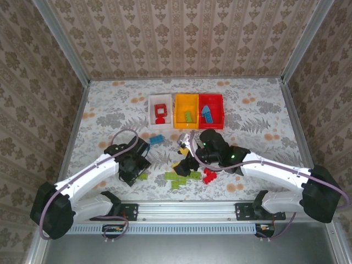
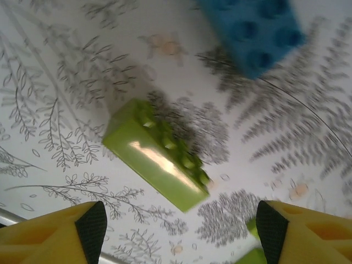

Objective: Sort the legos into containers by color

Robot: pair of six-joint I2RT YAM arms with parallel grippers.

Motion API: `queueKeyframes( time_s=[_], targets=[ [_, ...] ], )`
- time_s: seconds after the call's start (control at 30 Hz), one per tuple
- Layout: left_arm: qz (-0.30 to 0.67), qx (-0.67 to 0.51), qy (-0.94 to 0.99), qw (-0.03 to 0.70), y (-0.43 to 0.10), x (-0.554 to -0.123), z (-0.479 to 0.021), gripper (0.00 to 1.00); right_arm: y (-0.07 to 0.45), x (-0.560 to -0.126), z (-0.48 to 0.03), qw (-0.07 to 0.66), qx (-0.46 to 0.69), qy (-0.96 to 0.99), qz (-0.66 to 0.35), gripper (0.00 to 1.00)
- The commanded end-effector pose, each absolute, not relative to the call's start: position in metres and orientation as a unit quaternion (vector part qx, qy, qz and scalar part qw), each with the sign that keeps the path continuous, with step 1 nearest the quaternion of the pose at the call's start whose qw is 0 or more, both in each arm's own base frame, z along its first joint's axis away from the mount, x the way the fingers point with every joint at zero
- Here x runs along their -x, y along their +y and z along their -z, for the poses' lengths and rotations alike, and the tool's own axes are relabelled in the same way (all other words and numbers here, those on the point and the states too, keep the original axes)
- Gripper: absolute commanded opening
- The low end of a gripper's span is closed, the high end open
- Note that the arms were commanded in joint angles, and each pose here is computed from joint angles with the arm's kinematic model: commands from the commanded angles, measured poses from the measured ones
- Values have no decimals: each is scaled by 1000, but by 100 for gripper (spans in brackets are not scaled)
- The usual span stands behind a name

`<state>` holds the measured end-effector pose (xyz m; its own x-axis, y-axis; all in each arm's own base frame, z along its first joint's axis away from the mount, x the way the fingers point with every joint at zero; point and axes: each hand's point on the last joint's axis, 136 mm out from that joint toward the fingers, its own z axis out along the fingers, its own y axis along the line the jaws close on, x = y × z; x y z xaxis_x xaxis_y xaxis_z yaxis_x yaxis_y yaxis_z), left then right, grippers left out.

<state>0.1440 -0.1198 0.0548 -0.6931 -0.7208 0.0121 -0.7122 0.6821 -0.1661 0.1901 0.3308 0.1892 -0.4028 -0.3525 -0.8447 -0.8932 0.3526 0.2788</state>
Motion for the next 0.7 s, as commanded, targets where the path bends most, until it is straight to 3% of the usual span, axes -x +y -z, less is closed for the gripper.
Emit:
queueKeyframes(
  time_s=[0.0, 0.13, 0.27, 0.5, 0.6, 0.67],
  targets=[
    [93, 476, 873, 47, -120, -153, -52, 77, 332, -181, -198, 373, 444, 712, -396, 84],
    [92, 493, 864, 40, -119, -152, -33, 74, 329, -180, -198, 373, 435, 716, -400, 84],
    [86, 502, 860, 39, -118, -151, -17, 65, 329, -181, -196, 372, 428, 720, -400, 84],
    [88, 492, 864, 63, -113, -155, -23, 29, 329, -187, -195, 375, 417, 728, -393, 83],
    [99, 442, 886, 103, -119, -168, -52, 14, 321, -203, -200, 403, 388, 742, -370, 82],
    [104, 387, 906, 133, -128, -185, -82, 10, 309, -223, -213, 434, 350, 751, -353, 82]
  ],
)
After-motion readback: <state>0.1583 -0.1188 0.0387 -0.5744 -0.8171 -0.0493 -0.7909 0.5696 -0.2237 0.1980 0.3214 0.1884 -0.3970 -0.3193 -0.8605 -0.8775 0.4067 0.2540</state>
